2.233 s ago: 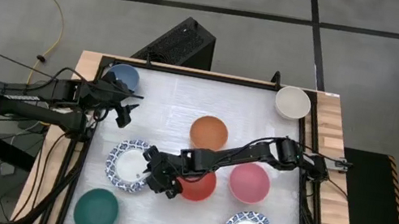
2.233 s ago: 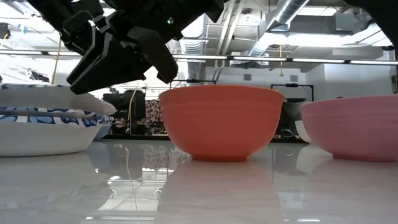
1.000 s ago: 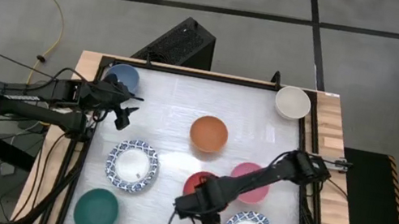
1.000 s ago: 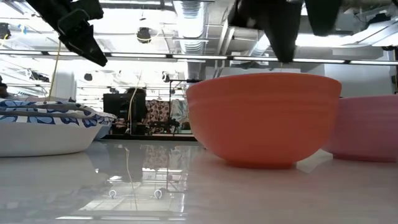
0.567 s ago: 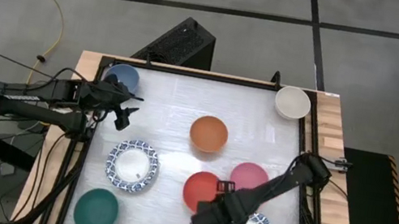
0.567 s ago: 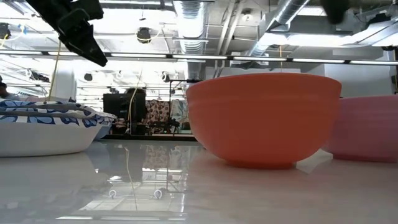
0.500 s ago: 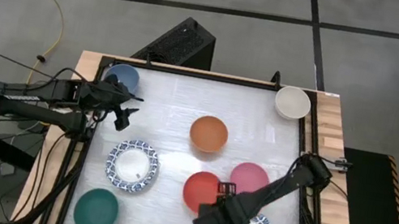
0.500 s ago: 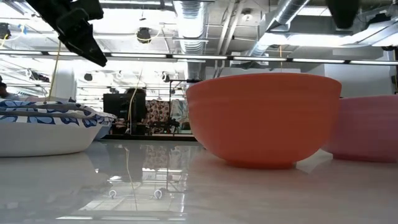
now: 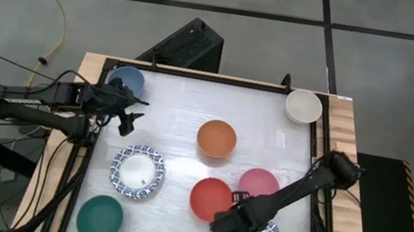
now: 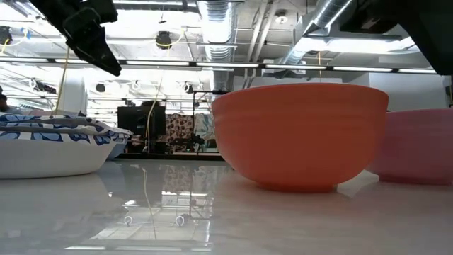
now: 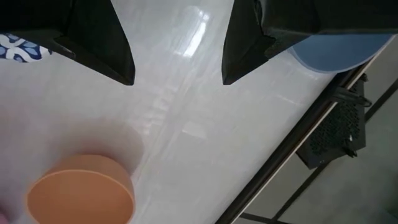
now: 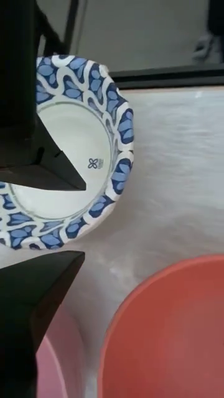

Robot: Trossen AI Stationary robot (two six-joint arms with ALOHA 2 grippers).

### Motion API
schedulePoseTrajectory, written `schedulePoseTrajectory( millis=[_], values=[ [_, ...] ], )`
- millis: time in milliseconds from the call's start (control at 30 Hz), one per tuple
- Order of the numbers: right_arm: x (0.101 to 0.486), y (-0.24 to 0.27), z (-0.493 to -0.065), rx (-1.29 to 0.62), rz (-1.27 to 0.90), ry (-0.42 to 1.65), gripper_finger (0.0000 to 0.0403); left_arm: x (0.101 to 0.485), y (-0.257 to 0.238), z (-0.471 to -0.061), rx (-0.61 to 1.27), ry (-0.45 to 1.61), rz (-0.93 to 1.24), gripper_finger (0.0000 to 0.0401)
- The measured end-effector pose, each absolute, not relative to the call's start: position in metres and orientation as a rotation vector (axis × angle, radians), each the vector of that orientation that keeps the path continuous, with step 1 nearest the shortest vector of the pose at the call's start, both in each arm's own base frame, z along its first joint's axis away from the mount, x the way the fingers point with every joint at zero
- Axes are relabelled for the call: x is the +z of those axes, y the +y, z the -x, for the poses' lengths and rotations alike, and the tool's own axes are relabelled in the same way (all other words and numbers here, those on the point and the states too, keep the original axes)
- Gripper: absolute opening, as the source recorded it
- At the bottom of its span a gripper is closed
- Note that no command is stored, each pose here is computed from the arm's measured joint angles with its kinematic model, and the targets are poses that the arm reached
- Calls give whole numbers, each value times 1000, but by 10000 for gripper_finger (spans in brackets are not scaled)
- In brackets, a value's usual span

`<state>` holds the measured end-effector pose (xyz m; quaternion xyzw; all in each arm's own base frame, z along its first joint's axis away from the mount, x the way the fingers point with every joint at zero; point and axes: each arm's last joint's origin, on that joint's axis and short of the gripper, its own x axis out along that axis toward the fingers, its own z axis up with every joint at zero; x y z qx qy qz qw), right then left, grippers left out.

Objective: Nest bowls inside each other
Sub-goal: Stack the bottom white patterned bowl on top of the other top white patterned bowl

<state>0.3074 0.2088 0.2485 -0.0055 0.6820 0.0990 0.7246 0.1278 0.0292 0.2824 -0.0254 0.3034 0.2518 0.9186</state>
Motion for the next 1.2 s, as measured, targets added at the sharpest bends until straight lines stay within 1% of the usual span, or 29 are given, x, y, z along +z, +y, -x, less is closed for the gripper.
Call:
schedulePoseTrajectory(
  millis=[167, 267, 467, 633, 933, 1200],
  values=[
    [242, 195, -299, 217, -77, 1413, 188, 282, 29, -128, 519, 623, 56, 232],
    [236, 195, -298, 273, -71, 1358, 188, 282, 29, -128, 519, 623, 57, 232],
    [229, 198, -293, 313, -11, 1400, 188, 282, 29, -128, 523, 619, 68, 232],
    [228, 201, -291, 390, 72, 1375, 188, 283, 29, -128, 529, 615, 78, 232],
    [205, 196, -287, 404, 80, 1407, 188, 283, 29, -128, 536, 611, 90, 232],
    [198, 195, -286, 456, 92, 1399, 188, 283, 29, -128, 536, 611, 90, 232]
  ],
)
